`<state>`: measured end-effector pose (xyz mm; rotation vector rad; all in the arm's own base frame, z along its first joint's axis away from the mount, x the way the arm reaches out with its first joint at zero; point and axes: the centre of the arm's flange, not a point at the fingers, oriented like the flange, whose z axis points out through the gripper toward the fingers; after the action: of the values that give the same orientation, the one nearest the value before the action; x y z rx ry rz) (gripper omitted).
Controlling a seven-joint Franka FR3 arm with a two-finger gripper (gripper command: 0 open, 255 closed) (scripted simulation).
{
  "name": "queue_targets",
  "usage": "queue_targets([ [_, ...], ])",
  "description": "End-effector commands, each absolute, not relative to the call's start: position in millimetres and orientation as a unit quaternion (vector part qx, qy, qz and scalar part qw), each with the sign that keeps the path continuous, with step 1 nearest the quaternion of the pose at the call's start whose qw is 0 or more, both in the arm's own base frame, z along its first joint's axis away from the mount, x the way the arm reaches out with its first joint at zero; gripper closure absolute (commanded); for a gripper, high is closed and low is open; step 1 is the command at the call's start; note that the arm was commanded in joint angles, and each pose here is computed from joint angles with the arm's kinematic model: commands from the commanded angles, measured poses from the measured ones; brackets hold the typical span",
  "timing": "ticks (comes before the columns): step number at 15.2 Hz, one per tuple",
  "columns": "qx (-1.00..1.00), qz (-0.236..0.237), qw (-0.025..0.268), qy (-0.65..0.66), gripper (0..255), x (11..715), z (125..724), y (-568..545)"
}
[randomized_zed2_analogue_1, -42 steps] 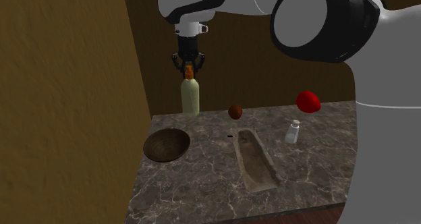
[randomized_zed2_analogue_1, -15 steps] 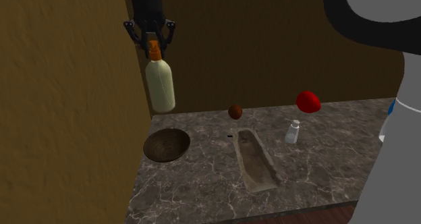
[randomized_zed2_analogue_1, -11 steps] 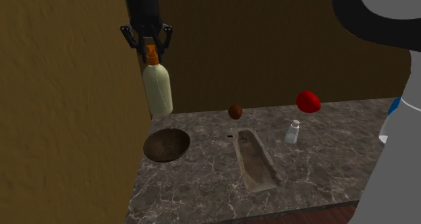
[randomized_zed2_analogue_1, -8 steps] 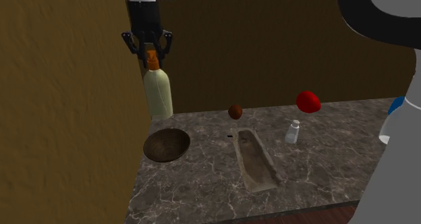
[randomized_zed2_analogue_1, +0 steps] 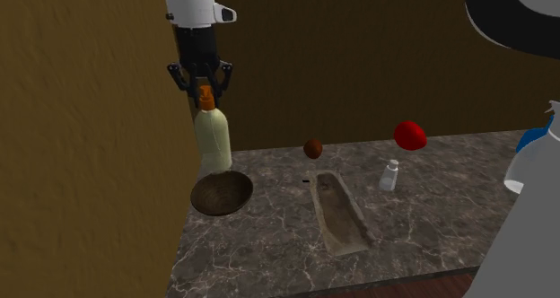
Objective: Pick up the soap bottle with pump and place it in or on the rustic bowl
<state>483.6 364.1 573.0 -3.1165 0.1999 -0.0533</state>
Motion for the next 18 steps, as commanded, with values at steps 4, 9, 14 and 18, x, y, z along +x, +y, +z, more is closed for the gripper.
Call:
queue_targets([
  [4, -0.998, -0.017, 0.009, 0.064, 255, 484.1, 546.6, 364.9],
  [9, -0.998, -0.017, 0.009, 0.064, 255, 484.1, 520.2, 364.9],
  [14, -0.998, -0.017, 0.009, 0.064, 255, 484.1, 491.4, 364.9],
  [18, -0.998, -0.017, 0.009, 0.064, 255, 484.1, 491.4, 364.9],
])
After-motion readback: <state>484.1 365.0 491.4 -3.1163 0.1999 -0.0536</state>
